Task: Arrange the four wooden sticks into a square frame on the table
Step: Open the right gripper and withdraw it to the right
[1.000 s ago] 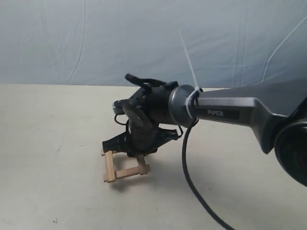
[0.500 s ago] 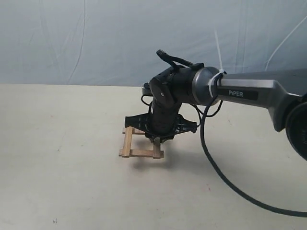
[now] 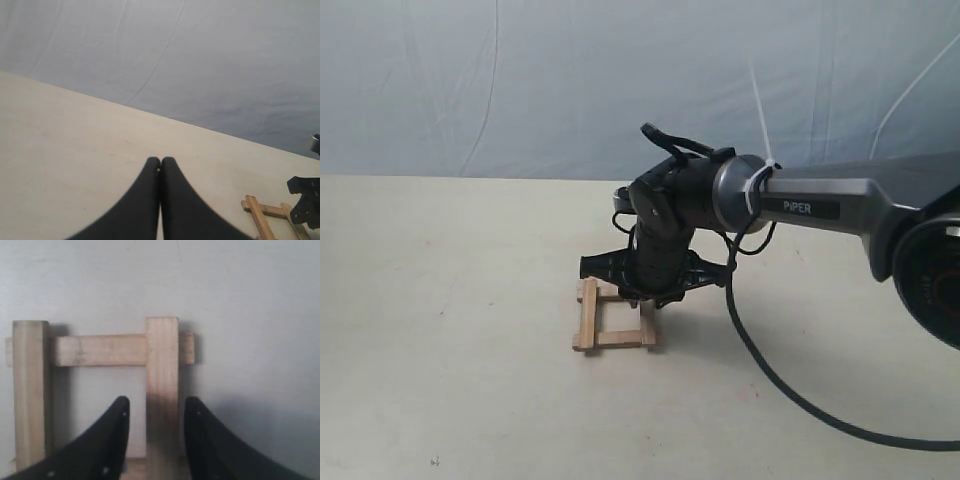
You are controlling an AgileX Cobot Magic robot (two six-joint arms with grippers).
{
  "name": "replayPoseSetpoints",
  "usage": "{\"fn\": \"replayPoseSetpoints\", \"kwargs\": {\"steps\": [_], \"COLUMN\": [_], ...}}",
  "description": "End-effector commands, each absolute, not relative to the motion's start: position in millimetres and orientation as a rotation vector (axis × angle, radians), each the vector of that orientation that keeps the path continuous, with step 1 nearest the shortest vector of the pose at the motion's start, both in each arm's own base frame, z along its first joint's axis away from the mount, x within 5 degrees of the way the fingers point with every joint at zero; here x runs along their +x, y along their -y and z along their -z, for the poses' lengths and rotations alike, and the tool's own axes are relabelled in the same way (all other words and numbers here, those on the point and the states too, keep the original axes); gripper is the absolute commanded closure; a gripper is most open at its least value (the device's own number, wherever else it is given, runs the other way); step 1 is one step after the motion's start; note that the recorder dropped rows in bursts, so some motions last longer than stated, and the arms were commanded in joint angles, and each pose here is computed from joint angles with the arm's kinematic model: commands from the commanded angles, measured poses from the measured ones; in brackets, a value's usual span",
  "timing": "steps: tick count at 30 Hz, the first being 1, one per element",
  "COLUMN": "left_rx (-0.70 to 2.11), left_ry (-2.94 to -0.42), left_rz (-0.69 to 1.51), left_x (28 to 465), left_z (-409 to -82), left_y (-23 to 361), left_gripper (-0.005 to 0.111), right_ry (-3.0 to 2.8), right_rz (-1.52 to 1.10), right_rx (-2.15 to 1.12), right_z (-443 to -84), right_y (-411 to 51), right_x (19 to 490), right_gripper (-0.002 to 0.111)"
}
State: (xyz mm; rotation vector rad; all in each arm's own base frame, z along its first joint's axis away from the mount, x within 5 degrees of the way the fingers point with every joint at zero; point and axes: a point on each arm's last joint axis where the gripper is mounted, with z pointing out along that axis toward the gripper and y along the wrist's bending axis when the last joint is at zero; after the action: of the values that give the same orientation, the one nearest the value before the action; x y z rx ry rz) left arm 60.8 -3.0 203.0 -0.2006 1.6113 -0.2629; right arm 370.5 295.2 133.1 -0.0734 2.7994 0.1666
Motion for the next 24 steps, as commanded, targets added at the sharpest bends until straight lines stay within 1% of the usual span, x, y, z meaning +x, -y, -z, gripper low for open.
{"fn": "replayPoseSetpoints", "kwargs": {"steps": [1, 3, 4, 5, 6, 8, 9, 13, 15, 18, 22, 23, 24], "left_rx": [-0.195, -0.195, -0.195, -0.195, -0.195, -0.195, -0.195, -0.195, -0.193, -0.193, -0.193, -0.193, -0.193], "left_ry": [-1.606, -1.606, -1.606, -1.606, -1.606, -1.606, -1.606, -1.606, -1.606, -1.606, -1.606, -1.606, -1.606], "left_rz": [0.258, 0.258, 0.258, 0.258, 0.258, 0.258, 0.258, 0.258, 0.256, 0.256, 0.256, 0.256, 0.256], "left_x": [60, 60, 60, 60, 60, 60, 60, 60, 60, 60, 60, 60, 60], "left_z": [-203, -203, -203, -203, -203, -203, -203, -203, -203, -203, -203, -203, -203], "left_y": [3, 3, 3, 3, 3, 3, 3, 3, 3, 3, 3, 3, 3], "left_gripper": [0.107, 0.107, 0.107, 0.107, 0.107, 0.107, 0.107, 0.107, 0.107, 0.107, 0.107, 0.107, 0.107], "right_ry": [-2.782, -2.763, -2.763, -2.765, -2.767, -2.784, -2.796, -2.844, -2.868, -2.848, -2.737, -2.68, -2.648], "right_rz": [-0.159, -0.163, -0.161, -0.149, -0.132, -0.079, -0.046, 0.034, 0.029, -0.054, -0.084, -0.074, -0.054], "right_rx": [-0.102, -0.109, -0.108, -0.118, -0.139, -0.2, -0.236, -0.32, -0.3, -0.183, -0.031, -0.014, -0.009], "right_z": [-145, -157, -164, -169, -176, -188, -192, -201, -199, -199, -206, -214, -215], "right_y": [-291, -287, -283, -278, -273, -260, -252, -216, -192, -143, -70, -58, -48], "right_x": [373, 374, 375, 375, 376, 377, 378, 377, 373, 366, 336, 325, 312], "right_gripper": [0.058, 0.059, 0.062, 0.07, 0.081, 0.109, 0.108, 0.109, 0.109, 0.109, 0.109, 0.109, 0.109]}}
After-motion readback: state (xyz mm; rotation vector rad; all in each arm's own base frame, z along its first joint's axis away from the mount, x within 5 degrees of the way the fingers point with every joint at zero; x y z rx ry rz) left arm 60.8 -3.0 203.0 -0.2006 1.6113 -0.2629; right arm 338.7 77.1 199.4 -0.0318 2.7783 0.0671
